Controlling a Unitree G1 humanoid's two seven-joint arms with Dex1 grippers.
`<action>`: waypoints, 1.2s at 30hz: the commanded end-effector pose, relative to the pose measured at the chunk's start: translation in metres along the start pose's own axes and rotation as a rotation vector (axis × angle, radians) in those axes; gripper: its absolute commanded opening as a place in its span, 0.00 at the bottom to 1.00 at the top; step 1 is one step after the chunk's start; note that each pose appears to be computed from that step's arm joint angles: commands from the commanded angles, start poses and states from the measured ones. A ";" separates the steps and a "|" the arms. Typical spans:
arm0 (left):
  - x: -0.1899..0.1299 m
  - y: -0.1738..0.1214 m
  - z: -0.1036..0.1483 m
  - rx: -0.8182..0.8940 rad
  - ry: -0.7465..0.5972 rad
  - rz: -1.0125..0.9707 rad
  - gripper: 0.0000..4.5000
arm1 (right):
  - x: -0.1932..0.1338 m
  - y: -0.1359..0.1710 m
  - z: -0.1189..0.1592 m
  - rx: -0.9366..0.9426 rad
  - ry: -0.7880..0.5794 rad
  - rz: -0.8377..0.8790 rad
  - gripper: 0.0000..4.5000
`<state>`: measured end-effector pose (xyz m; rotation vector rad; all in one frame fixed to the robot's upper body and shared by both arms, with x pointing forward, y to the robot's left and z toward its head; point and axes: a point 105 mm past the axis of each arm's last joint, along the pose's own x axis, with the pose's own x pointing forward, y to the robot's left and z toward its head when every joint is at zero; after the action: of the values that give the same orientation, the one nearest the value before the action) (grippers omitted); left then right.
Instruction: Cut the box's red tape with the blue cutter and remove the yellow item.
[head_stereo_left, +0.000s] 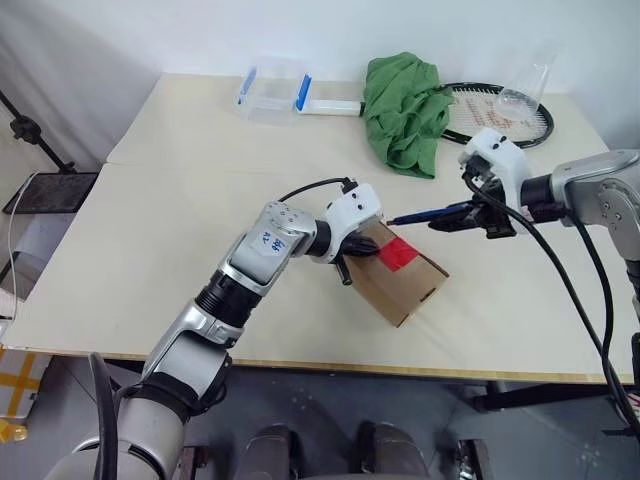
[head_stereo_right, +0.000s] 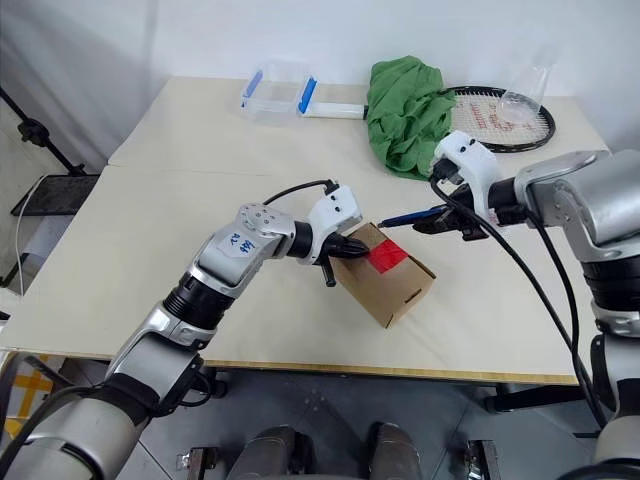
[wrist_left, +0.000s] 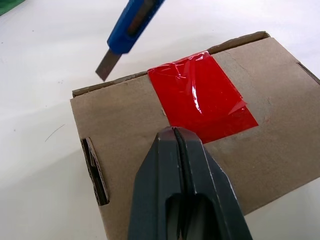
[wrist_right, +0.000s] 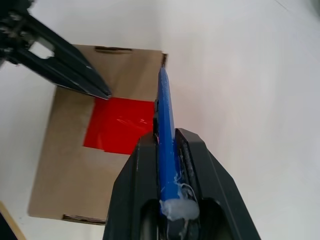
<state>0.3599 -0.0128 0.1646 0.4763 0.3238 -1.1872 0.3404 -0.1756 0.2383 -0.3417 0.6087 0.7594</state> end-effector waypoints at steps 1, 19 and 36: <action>0.008 0.000 -0.038 -0.070 0.127 0.014 0.01 | -0.005 0.002 0.000 -0.030 -0.001 0.002 0.03; 0.007 -0.002 -0.040 -0.072 0.127 0.013 0.01 | -0.011 0.004 0.004 -0.042 -0.024 -0.002 0.03; 0.004 -0.006 -0.043 -0.069 0.138 0.009 0.01 | 0.001 0.003 0.007 -0.039 -0.052 0.004 0.03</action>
<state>0.3562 -0.0102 0.1641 0.4809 0.3107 -1.1790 0.3385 -0.1674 0.2355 -0.3452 0.5877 0.7978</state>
